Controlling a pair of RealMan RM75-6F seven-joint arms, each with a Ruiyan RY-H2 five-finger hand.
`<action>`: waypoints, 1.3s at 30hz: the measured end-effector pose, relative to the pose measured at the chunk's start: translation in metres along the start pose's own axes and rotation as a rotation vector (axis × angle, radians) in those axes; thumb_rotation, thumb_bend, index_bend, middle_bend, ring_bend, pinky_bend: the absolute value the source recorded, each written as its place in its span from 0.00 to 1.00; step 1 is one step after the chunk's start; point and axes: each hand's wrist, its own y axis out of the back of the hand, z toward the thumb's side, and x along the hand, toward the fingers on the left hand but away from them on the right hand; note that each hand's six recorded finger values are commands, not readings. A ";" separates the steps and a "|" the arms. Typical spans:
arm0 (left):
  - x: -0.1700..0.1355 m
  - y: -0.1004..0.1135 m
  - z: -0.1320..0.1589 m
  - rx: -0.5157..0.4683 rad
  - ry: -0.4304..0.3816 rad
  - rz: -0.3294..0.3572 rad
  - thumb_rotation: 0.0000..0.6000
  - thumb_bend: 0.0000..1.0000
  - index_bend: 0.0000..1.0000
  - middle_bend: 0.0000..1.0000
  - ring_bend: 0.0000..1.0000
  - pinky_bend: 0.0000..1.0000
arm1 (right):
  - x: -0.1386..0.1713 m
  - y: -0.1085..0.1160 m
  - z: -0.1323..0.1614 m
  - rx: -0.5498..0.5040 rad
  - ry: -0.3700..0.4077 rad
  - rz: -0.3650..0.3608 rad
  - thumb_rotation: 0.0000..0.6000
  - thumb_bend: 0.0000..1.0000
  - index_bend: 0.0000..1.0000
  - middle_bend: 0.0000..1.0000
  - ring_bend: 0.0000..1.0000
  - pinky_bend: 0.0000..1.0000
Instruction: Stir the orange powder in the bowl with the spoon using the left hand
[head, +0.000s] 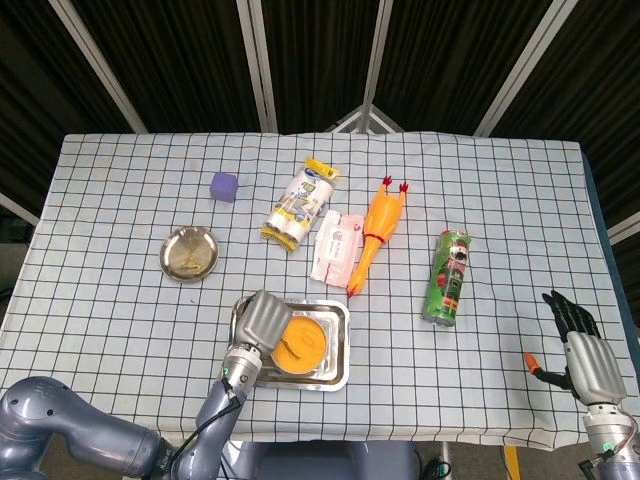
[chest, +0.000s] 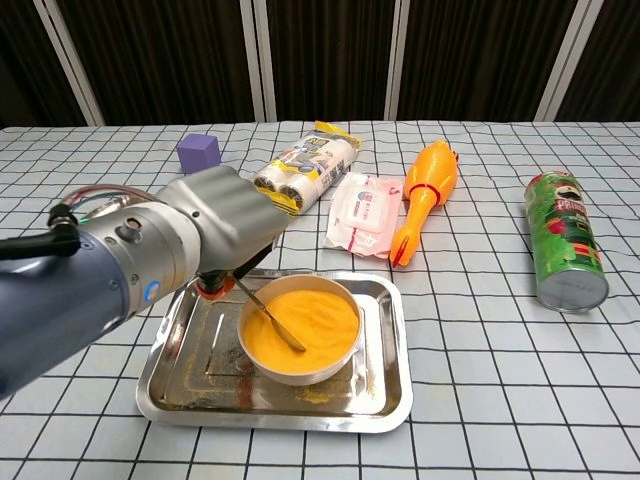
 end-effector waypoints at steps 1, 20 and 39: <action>0.001 0.000 0.000 -0.007 0.005 -0.005 1.00 0.79 0.80 1.00 0.99 0.98 | 0.000 0.000 0.000 0.000 0.000 0.001 1.00 0.37 0.00 0.00 0.00 0.00; 0.013 0.011 0.000 -0.134 0.097 0.034 1.00 0.80 0.81 1.00 1.00 0.99 | 0.000 0.000 0.001 -0.003 0.003 0.005 1.00 0.37 0.00 0.00 0.00 0.00; -0.010 0.016 -0.008 -0.123 0.048 0.003 1.00 0.80 0.81 1.00 1.00 0.99 | 0.000 -0.001 0.000 -0.011 -0.004 0.012 1.00 0.37 0.00 0.00 0.00 0.00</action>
